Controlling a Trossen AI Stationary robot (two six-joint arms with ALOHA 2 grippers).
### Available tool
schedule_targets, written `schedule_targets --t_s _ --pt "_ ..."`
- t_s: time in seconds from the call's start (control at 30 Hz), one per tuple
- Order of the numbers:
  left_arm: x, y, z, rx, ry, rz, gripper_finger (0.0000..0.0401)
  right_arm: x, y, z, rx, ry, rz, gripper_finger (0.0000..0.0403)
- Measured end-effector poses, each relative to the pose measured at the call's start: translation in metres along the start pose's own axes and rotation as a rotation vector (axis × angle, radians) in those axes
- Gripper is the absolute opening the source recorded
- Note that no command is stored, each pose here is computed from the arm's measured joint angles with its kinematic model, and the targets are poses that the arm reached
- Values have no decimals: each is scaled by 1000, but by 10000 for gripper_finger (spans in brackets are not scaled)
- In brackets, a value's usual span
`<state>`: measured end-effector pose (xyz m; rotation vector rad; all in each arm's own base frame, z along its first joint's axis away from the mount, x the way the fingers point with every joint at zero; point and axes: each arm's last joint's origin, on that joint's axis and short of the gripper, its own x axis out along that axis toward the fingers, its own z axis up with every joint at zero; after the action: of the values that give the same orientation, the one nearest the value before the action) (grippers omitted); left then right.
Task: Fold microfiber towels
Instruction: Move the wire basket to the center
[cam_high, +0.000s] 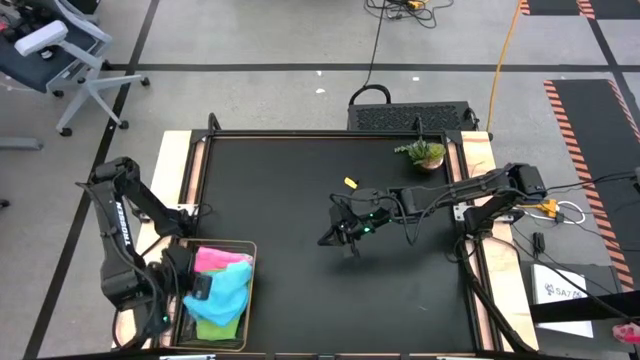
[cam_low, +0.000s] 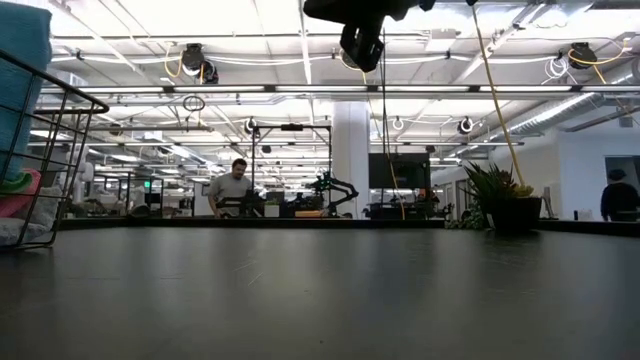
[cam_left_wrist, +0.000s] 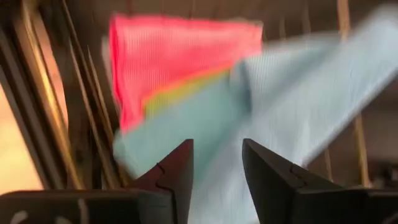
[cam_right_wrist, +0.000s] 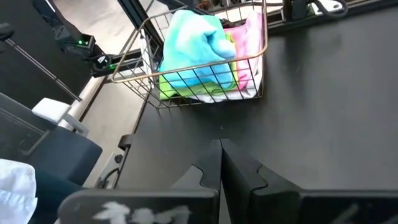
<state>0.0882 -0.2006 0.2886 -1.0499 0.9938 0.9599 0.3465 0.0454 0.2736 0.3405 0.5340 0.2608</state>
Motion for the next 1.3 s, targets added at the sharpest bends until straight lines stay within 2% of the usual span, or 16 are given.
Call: schedule_targets --t_s 0.1,0.4,0.57,0.7,0.8,0.87,1.03,1.17,1.3 --pt "-1 -4 16 4 -76 5 140 0 0 0 2 2 -2 0" --pt "-7 -12 48 54 -93 6 140 8 -6 -2 -17 -25 -83 0" --pt "-13 -12 65 43 -122 -73 140 32 -17 7 -12 -108 -30 0" --pt "-20 -10 77 56 -141 -137 140 64 -25 13 -39 -23 11 0" --pt "-22 -8 84 77 -132 -140 140 80 -27 13 -56 42 44 0" --pt "-21 -10 85 149 -100 -96 140 79 -25 18 -63 29 56 0" --pt "-8 -15 88 408 -11 55 140 54 -16 30 -96 -22 50 0" --pt "9 -22 93 562 44 154 140 30 -13 36 -121 -78 -21 0" --pt "31 -28 97 643 166 231 140 6 -11 35 -122 -126 -118 0"
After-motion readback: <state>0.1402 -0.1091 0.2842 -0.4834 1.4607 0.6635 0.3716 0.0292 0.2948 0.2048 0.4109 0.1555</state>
